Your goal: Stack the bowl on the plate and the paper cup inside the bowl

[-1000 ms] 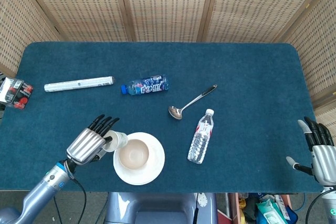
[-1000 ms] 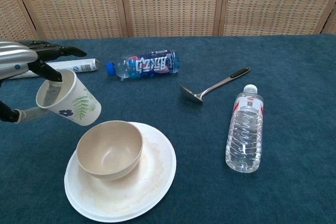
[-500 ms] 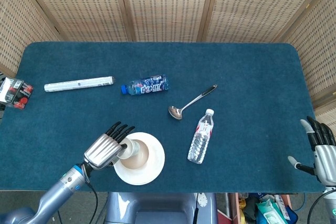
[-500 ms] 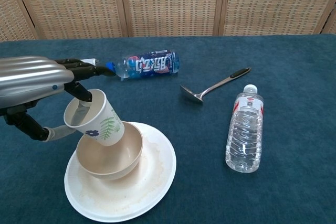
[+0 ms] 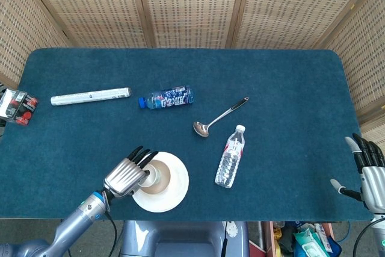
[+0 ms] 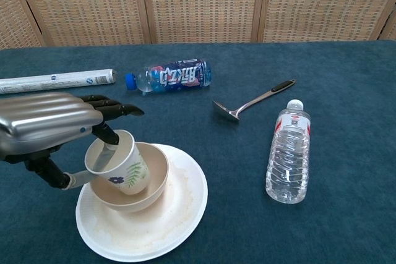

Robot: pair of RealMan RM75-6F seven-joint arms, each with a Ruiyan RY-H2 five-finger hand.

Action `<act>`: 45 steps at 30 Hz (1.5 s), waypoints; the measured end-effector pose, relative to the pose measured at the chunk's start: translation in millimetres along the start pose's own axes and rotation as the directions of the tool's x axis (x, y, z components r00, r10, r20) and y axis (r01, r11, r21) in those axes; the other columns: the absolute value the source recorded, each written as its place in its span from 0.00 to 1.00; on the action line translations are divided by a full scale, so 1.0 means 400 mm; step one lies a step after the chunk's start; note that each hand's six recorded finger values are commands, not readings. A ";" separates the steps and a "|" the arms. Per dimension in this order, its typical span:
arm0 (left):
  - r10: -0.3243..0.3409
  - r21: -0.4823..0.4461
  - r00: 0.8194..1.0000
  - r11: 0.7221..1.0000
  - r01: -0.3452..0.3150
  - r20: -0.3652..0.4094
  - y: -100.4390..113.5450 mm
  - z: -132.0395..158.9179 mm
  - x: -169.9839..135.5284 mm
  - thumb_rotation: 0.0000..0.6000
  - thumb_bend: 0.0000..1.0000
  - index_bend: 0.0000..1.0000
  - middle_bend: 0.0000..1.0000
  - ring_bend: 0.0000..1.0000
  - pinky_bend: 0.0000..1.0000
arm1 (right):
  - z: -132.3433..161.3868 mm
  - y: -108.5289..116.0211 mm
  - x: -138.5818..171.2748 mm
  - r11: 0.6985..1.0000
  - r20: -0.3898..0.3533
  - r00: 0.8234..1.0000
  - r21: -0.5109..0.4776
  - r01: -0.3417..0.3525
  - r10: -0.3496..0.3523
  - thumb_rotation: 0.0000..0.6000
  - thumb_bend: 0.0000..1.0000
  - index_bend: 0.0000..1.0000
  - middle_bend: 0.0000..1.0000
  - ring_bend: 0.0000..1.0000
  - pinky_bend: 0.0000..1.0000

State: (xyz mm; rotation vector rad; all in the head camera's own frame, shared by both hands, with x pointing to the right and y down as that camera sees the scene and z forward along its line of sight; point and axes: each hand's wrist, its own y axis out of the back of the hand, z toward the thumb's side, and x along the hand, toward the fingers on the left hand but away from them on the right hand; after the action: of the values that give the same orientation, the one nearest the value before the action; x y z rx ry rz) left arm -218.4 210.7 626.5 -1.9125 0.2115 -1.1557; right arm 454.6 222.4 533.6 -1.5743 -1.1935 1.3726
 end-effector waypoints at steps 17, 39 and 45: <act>0.064 -0.068 0.997 0.995 -0.067 -0.034 0.026 -0.014 -0.006 1.00 0.32 0.29 0.00 0.00 0.00 | 0.001 0.000 0.001 1.000 -0.003 1.000 -0.001 0.000 0.000 1.00 0.14 0.01 0.00 0.00 0.00; 0.321 -0.159 0.885 0.907 -0.390 -0.336 0.049 -0.228 -0.293 1.00 0.22 0.02 0.00 0.00 0.00 | 0.024 -0.007 0.000 1.000 -0.027 0.999 0.020 0.022 -0.021 1.00 0.14 0.01 0.00 0.00 0.00; 0.394 -0.075 0.835 0.888 -0.454 -0.386 0.006 -0.249 -0.381 1.00 0.21 0.00 0.00 0.00 0.00 | 0.034 -0.008 0.003 0.999 -0.042 0.999 0.035 0.035 -0.034 1.00 0.14 0.01 0.00 0.00 0.00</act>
State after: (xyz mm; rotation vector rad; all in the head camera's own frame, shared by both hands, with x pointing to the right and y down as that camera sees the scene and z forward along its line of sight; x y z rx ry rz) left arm -380.9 231.9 546.5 -1.6517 0.9169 -1.1930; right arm 440.6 223.8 533.7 -1.5428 -1.1601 1.3259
